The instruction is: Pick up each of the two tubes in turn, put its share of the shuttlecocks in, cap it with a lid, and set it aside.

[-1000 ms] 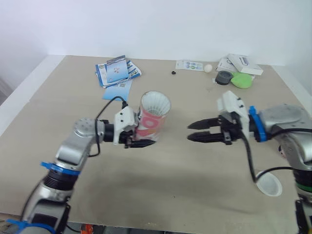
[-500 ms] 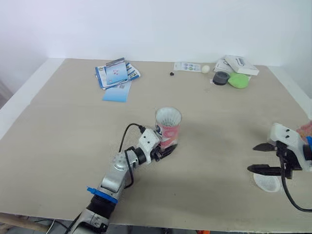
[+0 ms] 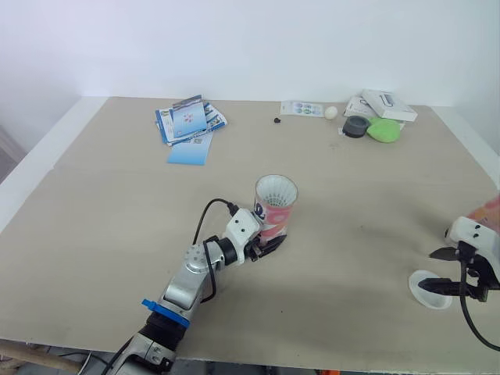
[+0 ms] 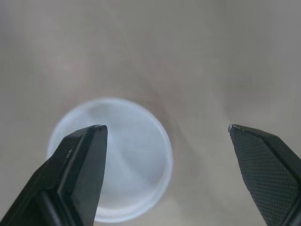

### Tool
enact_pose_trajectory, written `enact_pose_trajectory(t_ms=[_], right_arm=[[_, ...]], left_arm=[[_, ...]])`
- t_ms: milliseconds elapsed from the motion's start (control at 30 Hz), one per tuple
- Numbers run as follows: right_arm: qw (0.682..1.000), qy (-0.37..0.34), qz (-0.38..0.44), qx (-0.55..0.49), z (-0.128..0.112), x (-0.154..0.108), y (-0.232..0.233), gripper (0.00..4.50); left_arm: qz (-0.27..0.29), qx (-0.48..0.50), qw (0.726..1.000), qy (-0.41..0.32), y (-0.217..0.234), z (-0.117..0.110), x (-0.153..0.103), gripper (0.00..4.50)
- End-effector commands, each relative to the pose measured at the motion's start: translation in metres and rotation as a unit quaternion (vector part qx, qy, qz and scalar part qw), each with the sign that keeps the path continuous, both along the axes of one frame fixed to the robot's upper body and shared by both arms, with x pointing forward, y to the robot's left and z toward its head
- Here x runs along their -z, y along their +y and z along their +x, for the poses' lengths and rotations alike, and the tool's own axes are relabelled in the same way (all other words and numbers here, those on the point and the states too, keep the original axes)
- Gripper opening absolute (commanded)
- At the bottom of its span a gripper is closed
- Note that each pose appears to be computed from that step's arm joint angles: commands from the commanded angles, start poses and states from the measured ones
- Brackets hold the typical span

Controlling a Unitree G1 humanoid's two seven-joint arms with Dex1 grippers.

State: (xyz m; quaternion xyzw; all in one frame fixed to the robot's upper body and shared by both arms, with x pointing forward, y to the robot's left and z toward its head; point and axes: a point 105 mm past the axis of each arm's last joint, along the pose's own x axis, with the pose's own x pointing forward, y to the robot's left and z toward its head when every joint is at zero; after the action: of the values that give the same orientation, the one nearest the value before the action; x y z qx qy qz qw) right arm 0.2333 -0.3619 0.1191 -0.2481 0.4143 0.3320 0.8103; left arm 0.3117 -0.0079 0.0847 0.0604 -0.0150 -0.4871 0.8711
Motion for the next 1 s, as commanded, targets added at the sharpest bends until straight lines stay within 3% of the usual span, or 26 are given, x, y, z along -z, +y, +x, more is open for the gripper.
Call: enact_pose_trajectory(t_ms=[33,67,167,200,233,300,333,367,400,500,633,700,833,1000], right_arm=[[1.0,0.006,-0.009,-0.007,0.0,0.001,-0.001,4.42],[1.0,0.013,-0.009,-0.009,-0.001,0.006,0.0,4.42],[1.0,0.016,-0.009,-0.011,-0.001,0.012,0.002,3.48],[1.0,0.013,-0.005,-0.01,0.0,0.011,0.003,3.36],[1.0,0.01,-0.002,-0.01,0.001,0.01,0.004,2.68],[1.0,0.001,0.002,-0.013,0.004,0.008,0.007,2.4],[1.0,-0.002,0.005,-0.013,0.006,0.007,0.008,1.8],[1.0,-0.003,0.007,-0.016,0.006,0.006,0.009,1.8],[1.0,-0.004,0.009,-0.018,0.007,0.005,0.011,1.2],[0.999,-0.024,0.035,-0.035,0.013,-0.005,0.023,0.11],[0.993,-0.072,0.063,-0.067,0.03,-0.031,0.046,0.11],[0.984,-0.118,0.09,-0.102,0.044,-0.058,0.071,0.11],[0.936,-0.232,0.134,-0.23,0.064,-0.135,0.151,0.11],[0.88,-0.302,0.096,-0.354,0.074,-0.177,0.223,0.11]], left_arm=[[0.021,0.01,0.999,0.029,-0.001,-0.005,0.017,2.81],[0.023,0.011,0.999,0.03,-0.001,-0.005,0.018,2.81],[0.028,0.013,0.999,0.026,-0.002,-0.004,0.018,2.81],[0.029,0.013,0.999,0.026,-0.002,-0.004,0.018,2.81],[0.03,0.012,0.999,0.025,-0.001,-0.003,0.018,2.81],[0.031,0.012,0.999,0.024,-0.001,-0.002,0.017,2.81],[0.031,0.011,0.999,0.024,-0.001,-0.002,0.017,2.81],[0.031,0.011,0.999,0.024,-0.001,-0.001,0.017,2.81],[0.031,0.011,0.999,0.024,-0.001,-0.001,0.017,2.81],[0.032,0.01,0.999,0.024,0.0,0.0,0.017,2.81],[0.035,0.013,0.999,0.023,-0.001,0.002,0.016,2.81],[0.038,0.014,0.999,0.021,-0.001,0.003,0.016,2.81],[0.04,0.014,0.999,0.014,-0.002,0.006,0.014,2.81],[0.042,0.014,0.999,0.015,-0.002,0.01,0.013,2.81]])
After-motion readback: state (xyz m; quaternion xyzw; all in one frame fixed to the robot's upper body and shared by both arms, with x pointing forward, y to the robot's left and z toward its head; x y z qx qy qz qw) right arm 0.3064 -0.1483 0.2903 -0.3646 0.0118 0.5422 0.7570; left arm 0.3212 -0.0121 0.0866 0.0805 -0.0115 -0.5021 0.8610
